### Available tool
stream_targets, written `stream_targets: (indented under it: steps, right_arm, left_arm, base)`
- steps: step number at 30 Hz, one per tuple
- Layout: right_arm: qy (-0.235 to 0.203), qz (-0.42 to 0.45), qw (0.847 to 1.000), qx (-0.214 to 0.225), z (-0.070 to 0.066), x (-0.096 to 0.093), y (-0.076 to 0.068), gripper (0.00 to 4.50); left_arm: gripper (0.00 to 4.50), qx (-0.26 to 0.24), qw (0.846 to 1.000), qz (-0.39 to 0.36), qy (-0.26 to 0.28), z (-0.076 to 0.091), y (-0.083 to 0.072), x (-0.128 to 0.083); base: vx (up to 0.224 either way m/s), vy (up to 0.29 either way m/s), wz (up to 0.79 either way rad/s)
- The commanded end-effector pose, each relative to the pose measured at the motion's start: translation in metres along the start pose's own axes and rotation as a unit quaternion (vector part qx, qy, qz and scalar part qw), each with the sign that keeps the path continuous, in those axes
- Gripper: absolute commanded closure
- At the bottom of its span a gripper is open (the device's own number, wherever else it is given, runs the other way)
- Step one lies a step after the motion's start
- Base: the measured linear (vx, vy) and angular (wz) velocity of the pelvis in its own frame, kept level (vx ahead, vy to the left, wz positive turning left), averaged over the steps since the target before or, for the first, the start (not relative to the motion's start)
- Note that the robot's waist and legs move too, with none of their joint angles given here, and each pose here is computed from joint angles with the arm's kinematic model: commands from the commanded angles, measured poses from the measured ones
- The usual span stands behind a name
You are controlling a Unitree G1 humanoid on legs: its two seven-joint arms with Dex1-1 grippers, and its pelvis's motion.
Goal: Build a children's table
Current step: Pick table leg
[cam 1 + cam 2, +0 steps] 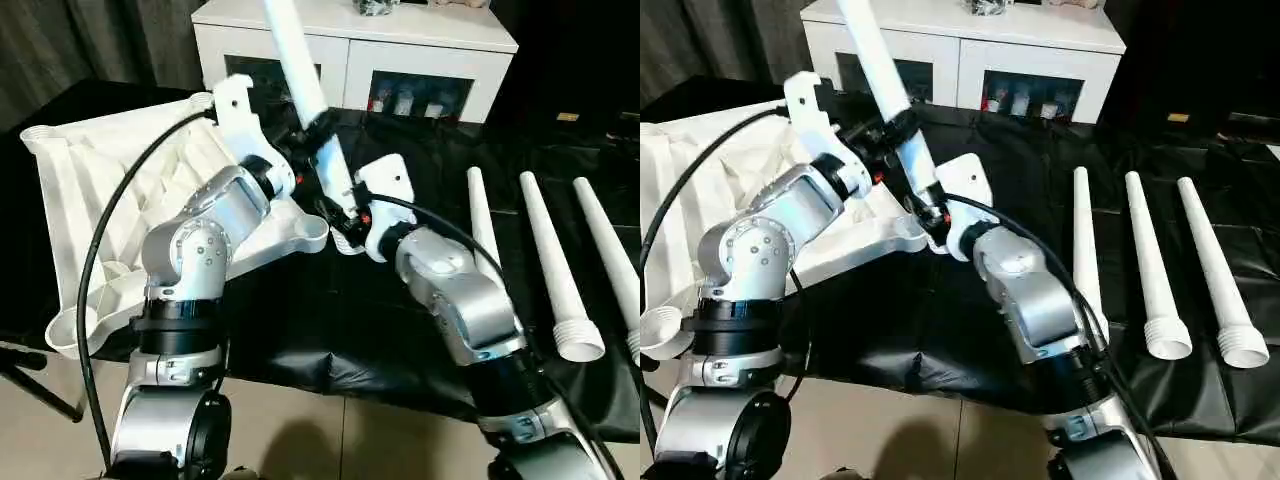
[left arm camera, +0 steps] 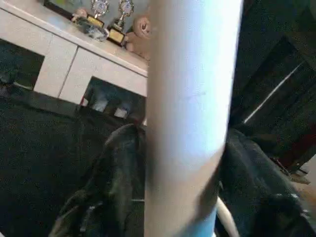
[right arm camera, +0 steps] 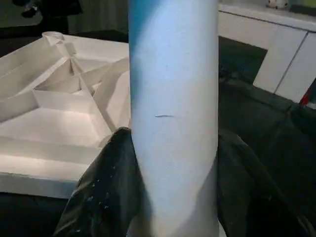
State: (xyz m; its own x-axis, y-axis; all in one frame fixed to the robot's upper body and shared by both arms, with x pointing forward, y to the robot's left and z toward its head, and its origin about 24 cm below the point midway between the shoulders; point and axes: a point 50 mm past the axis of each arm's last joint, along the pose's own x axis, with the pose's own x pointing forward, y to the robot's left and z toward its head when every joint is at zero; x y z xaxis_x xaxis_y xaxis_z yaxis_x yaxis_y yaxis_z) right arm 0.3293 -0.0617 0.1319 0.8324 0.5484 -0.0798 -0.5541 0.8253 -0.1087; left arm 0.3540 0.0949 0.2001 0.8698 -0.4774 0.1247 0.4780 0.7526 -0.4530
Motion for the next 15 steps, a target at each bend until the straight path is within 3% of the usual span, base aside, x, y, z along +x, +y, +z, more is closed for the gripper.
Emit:
stream_targets:
  steps: [1,6,10,13,15]
  right_arm:
    - [-0.019,-0.005,1.000,-0.009,0.008,0.001,-0.002,2.62]
    - [-0.023,-0.004,1.000,-0.011,0.010,0.003,-0.001,2.62]
    - [-0.025,-0.003,1.000,-0.017,0.011,0.003,-0.002,2.62]
    - [-0.038,0.039,0.998,0.007,0.015,0.001,0.002,2.63]
    - [-0.042,0.069,0.996,0.022,0.018,-0.003,-0.001,2.07]
  left_arm:
    - [2.00,0.006,1.000,0.024,-0.009,0.004,0.007,-0.001]
    - [2.57,0.012,1.000,0.013,-0.009,0.004,0.006,-0.002]
    - [2.66,0.016,1.000,-0.008,-0.006,0.003,0.004,-0.002]
    - [2.69,0.028,0.998,-0.058,0.007,0.002,-0.001,-0.006]
    - [2.69,0.032,0.995,-0.097,0.021,0.002,-0.004,-0.010]
  base:
    - [0.000,0.000,0.00]
    - [0.000,0.000,0.00]
    - [0.000,0.000,0.00]
    - [0.000,0.000,0.00]
    - [0.000,0.000,0.00]
